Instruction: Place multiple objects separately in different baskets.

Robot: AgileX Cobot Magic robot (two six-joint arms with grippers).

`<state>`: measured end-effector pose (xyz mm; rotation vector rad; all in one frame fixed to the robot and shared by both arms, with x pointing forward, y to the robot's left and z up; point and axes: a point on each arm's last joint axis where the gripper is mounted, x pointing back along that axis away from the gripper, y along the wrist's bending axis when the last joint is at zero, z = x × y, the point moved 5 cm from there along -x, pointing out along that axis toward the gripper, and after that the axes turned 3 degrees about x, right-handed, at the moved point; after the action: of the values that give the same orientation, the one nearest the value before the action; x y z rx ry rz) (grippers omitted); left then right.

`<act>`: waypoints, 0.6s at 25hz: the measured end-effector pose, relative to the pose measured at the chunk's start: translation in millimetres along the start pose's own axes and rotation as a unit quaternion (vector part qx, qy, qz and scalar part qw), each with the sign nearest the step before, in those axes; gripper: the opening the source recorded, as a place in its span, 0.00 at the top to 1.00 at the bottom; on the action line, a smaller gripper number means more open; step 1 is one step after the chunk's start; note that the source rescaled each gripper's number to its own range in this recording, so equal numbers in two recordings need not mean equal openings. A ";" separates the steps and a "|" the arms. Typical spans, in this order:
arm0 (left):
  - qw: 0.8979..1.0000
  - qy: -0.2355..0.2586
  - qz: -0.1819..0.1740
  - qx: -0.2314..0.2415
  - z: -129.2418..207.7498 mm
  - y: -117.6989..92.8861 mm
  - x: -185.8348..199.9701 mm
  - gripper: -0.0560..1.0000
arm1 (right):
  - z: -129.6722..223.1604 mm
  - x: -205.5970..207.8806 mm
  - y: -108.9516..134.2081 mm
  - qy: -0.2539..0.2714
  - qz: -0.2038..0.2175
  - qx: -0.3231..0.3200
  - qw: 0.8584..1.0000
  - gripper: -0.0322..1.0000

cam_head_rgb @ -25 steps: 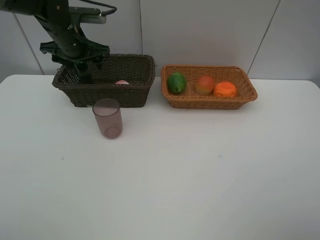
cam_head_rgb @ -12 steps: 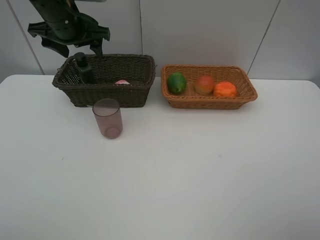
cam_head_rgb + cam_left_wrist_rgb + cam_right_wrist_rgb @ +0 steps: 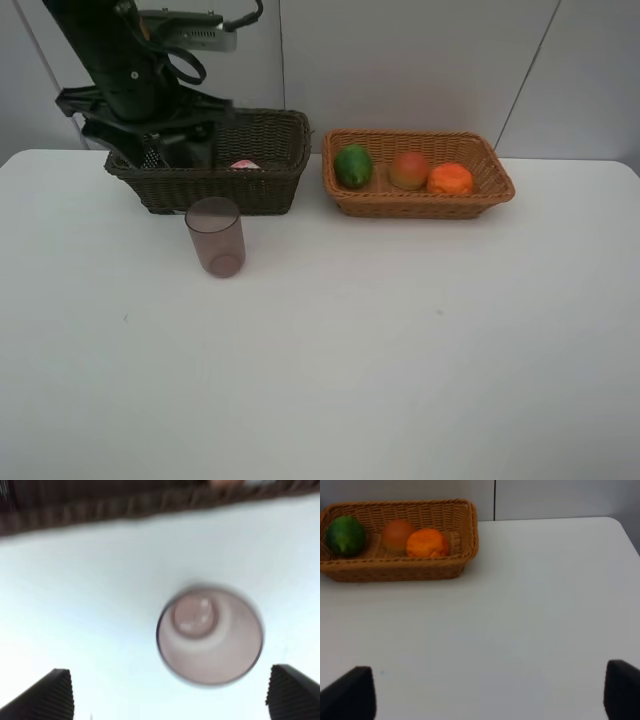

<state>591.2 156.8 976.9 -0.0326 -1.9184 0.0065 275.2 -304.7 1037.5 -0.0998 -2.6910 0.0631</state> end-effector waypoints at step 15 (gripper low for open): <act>0.994 -0.007 0.011 0.108 24.3 14.7 -40.6 0.00 | 0.0 0.0 0.0 0.000 0.000 0.000 1.000 0.01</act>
<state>582.5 170.7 930.1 0.0937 -1.9208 0.2296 275.2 -304.7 1037.5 -0.0998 -2.6910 0.0631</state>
